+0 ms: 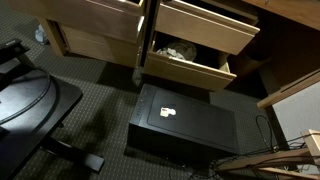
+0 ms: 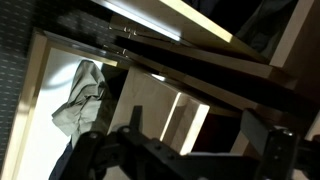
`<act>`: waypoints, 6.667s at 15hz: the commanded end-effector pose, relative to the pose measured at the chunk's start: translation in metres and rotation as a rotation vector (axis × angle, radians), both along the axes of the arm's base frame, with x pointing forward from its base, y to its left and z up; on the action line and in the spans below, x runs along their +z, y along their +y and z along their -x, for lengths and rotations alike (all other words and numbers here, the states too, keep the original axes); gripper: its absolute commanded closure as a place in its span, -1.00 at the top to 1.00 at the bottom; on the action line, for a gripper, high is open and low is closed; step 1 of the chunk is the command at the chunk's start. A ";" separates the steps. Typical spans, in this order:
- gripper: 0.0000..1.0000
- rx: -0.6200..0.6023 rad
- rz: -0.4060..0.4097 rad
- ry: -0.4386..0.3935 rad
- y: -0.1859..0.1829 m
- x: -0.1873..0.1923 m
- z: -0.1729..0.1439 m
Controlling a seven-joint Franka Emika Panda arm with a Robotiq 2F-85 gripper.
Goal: Open the top right drawer and close the top left drawer.
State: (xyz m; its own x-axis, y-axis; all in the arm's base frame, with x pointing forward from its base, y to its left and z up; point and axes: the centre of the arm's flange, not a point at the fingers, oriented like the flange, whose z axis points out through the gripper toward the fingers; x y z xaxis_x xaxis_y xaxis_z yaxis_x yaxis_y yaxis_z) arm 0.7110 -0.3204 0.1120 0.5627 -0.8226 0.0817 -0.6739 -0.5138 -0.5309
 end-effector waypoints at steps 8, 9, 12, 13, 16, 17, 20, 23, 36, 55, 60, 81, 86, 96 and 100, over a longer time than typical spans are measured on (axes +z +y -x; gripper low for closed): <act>1.00 -0.083 -0.089 0.080 -0.020 -0.032 0.000; 1.00 -0.084 -0.091 0.080 -0.021 -0.033 -0.001; 1.00 -0.120 -0.113 0.001 -0.022 -0.033 -0.016; 1.00 -0.112 -0.144 -0.019 -0.022 -0.033 -0.021; 1.00 -0.108 -0.138 0.011 -0.011 -0.026 -0.014; 1.00 -0.109 -0.149 0.003 -0.009 -0.026 -0.017; 1.00 -0.112 -0.157 -0.004 -0.008 -0.029 -0.018; 1.00 -0.098 -0.153 0.060 0.005 -0.042 -0.043; 1.00 -0.263 -0.116 0.112 0.026 -0.064 -0.049; 1.00 -0.509 -0.013 0.026 -0.073 -0.040 0.003; 1.00 -0.508 -0.017 0.018 -0.074 -0.037 0.002; 1.00 -0.252 -0.042 0.156 -0.084 -0.061 0.025; 1.00 -0.269 -0.055 0.148 -0.101 -0.032 -0.001; 1.00 -0.313 -0.086 0.223 -0.125 -0.004 0.034; 1.00 -0.302 -0.126 0.176 -0.130 0.013 -0.031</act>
State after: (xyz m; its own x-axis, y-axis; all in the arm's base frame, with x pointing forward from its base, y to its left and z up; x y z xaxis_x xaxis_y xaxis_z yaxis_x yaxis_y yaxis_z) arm 0.6837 -0.4414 0.1153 0.2780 -0.9561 -0.0928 -0.8819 -0.2158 -0.4192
